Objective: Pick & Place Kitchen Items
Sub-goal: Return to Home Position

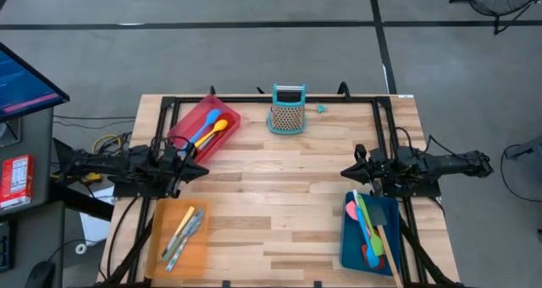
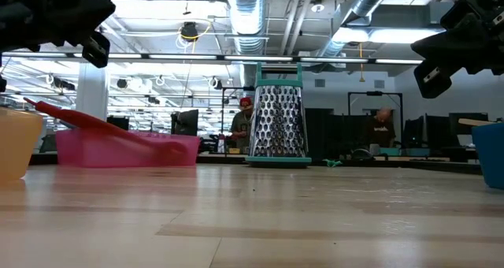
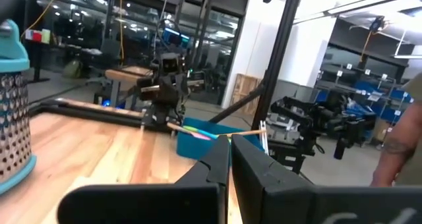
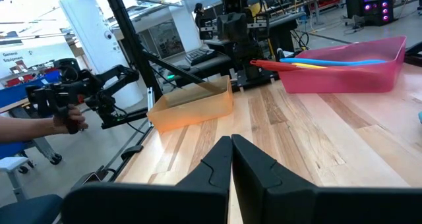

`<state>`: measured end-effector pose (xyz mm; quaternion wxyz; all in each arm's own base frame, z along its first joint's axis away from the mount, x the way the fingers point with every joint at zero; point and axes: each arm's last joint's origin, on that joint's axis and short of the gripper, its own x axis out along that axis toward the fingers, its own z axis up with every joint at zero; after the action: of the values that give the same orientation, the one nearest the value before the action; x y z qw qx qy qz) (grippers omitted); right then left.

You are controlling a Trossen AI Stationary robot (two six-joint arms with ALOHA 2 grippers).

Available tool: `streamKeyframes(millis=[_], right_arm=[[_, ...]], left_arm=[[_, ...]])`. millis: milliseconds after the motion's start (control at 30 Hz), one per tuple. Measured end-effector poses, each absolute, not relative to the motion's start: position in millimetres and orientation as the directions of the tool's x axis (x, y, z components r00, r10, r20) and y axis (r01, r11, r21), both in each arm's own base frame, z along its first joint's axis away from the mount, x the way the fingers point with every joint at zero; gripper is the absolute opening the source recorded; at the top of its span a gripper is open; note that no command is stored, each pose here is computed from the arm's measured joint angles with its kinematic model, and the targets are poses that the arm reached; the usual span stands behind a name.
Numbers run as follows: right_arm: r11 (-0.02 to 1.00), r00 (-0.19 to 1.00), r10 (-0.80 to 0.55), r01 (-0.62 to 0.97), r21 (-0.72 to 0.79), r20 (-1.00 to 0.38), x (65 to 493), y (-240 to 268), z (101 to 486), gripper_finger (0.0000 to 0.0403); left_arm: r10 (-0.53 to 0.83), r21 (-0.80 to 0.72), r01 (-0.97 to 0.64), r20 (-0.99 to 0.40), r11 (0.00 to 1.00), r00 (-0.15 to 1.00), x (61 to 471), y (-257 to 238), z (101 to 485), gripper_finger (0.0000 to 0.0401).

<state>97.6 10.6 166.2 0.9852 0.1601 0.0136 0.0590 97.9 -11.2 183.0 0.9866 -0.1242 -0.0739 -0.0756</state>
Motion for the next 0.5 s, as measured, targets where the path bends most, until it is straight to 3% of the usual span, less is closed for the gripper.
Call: streamKeyframes(millis=[500], right_arm=[[0.942, 0.993, 0.121, -0.112, 0.317, -0.008, 97.6, 10.6, 166.2, 0.001]], left_arm=[[-0.131, -0.234, 0.168, 0.165, 0.958, 0.978, 98.0, -11.2, 183.0, 0.0001]])
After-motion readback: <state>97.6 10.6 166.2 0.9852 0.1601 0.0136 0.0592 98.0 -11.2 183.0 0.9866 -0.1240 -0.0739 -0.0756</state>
